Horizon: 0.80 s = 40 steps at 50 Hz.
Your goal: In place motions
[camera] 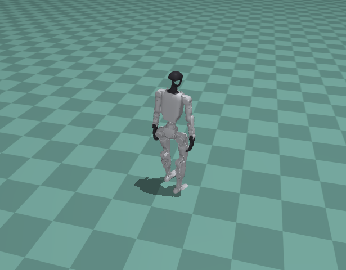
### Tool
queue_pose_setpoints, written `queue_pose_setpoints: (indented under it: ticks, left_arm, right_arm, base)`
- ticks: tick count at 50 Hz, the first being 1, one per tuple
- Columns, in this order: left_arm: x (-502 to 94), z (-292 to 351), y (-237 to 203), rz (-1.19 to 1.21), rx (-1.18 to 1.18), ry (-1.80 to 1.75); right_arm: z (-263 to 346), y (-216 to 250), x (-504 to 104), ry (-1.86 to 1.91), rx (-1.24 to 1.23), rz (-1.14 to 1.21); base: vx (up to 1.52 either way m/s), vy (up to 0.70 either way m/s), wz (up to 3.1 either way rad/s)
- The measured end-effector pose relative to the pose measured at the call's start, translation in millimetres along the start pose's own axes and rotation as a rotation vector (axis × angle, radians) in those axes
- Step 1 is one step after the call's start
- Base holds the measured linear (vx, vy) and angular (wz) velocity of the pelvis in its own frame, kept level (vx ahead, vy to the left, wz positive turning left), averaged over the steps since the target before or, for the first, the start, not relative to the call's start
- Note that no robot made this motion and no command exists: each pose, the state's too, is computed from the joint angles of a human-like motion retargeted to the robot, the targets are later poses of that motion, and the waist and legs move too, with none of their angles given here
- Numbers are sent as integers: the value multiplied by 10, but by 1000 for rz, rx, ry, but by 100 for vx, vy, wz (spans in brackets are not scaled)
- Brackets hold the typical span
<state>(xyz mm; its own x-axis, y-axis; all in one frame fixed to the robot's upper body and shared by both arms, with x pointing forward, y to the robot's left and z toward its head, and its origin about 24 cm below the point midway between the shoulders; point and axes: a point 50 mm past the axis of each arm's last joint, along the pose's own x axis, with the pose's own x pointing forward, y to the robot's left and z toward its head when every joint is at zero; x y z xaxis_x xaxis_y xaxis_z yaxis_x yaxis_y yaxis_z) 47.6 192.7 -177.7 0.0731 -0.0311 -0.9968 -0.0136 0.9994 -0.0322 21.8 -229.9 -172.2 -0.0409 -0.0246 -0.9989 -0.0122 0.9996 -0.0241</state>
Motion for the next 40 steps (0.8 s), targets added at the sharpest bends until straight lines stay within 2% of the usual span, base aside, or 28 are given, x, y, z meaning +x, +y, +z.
queue_pose_setpoints:
  ticks: [7, 16, 22, 31, 40]
  left_arm:
    - [17, -108, -78, 47, -79, -33]
    - [-12, -241, 99, 102, -165, -24]
    - [-35, -501, 141, 122, -196, 53]
    - [-37, -836, -223, 44, -242, 197]
    - [-9, -533, -82, 9, -105, 132]
  right_arm:
    - [-243, -190, -30, 80, 22, -104]
    - [-557, 126, 20, 174, 47, 12]
    - [-281, 369, 71, 44, 36, 86]
    - [163, 374, 40, -133, 10, 126]
    - [389, 364, 4, -192, -113, 96]
  base:
    - [19, -19, 346]
    - [43, -46, 316]
    - [36, -45, 160]
    - [32, -35, 84]
    - [-6, -50, 164]
